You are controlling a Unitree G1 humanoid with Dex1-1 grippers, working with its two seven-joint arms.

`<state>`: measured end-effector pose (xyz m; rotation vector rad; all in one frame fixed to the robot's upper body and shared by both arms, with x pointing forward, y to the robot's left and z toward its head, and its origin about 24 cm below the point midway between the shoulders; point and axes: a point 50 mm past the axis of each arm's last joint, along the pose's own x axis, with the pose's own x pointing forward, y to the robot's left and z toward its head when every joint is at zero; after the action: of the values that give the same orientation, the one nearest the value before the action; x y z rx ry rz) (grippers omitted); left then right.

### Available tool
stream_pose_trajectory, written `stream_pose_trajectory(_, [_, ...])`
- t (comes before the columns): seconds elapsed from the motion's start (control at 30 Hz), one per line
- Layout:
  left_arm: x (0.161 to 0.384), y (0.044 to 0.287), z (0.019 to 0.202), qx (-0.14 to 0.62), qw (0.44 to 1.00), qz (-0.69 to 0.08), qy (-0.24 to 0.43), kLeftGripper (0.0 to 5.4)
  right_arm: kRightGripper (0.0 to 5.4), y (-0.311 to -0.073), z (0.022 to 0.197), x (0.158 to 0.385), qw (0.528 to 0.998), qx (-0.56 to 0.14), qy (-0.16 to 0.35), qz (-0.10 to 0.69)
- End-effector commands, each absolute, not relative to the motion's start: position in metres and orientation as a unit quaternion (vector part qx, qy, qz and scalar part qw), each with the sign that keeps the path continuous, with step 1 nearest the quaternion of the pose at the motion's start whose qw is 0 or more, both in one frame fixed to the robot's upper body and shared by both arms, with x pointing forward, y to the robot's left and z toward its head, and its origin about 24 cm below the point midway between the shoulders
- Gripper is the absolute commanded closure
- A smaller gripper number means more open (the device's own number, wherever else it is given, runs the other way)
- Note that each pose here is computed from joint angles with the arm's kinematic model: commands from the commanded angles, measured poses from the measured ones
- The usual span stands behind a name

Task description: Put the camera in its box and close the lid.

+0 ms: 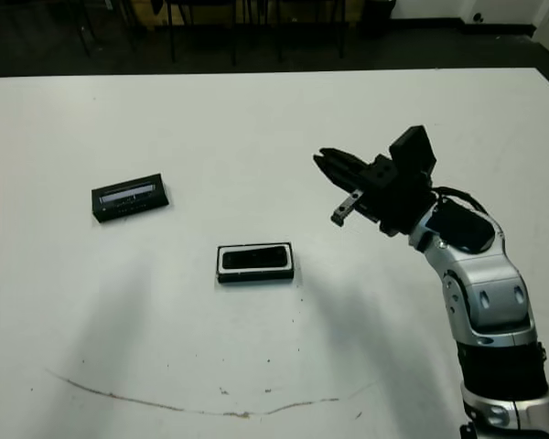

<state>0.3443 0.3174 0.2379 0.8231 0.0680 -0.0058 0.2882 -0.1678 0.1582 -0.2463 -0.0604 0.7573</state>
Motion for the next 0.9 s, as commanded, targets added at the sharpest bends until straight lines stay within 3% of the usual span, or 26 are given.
stream_pose_trajectory(0.03, [0.354,0.316,0.219,0.414,0.902,-0.046,0.109,5.40,5.39,-0.170,0.154,0.288,0.921,-0.124,-0.021,0.369])
stream_pose_trajectory(0.2, [0.358,0.319,0.202,0.403,0.893,-0.100,0.176,5.40,5.39,-0.174,0.150,0.286,0.923,-0.108,-0.010,0.370])
stream_pose_trajectory(0.73, [0.358,0.324,0.151,0.380,0.880,-0.099,0.266,5.40,5.39,-0.187,0.141,0.280,0.920,-0.112,0.021,0.374])
stream_pose_trajectory(0.9, [0.356,0.320,0.135,0.412,0.855,-0.107,0.295,5.40,5.39,-0.188,0.140,0.277,0.919,-0.116,0.025,0.375])
